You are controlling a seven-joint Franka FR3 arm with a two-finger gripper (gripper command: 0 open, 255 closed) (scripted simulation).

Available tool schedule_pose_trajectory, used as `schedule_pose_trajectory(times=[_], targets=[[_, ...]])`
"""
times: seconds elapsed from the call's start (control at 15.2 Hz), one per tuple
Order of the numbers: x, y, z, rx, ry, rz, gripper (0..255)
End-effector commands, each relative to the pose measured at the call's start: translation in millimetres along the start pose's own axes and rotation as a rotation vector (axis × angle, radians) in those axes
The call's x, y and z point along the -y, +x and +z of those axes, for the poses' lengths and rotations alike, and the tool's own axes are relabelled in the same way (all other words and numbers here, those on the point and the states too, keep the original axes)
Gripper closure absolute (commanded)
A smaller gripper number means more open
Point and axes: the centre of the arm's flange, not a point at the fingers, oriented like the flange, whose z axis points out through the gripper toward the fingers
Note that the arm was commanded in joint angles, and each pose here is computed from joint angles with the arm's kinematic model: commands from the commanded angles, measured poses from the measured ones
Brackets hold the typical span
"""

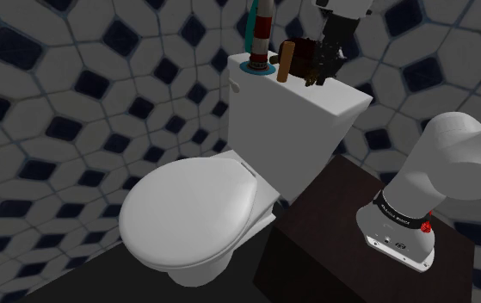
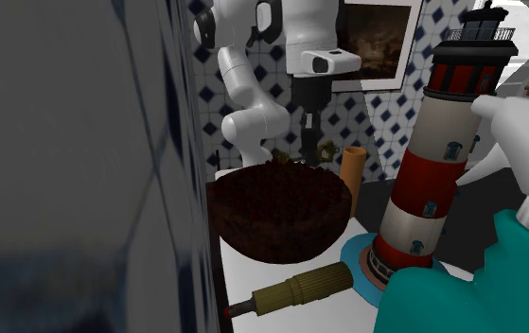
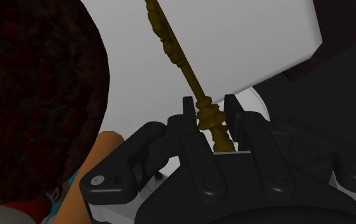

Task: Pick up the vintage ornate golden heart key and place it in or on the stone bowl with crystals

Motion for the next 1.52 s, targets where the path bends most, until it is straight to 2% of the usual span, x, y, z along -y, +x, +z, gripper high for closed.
schedule_pose_trajectory(times=[0.0,1.45], targets=[[0.4,1.6,-10.9,0.0,0.0,0.0,255],[-1.6,11.8,-126.6,0.0,0.0,0.0,255]])
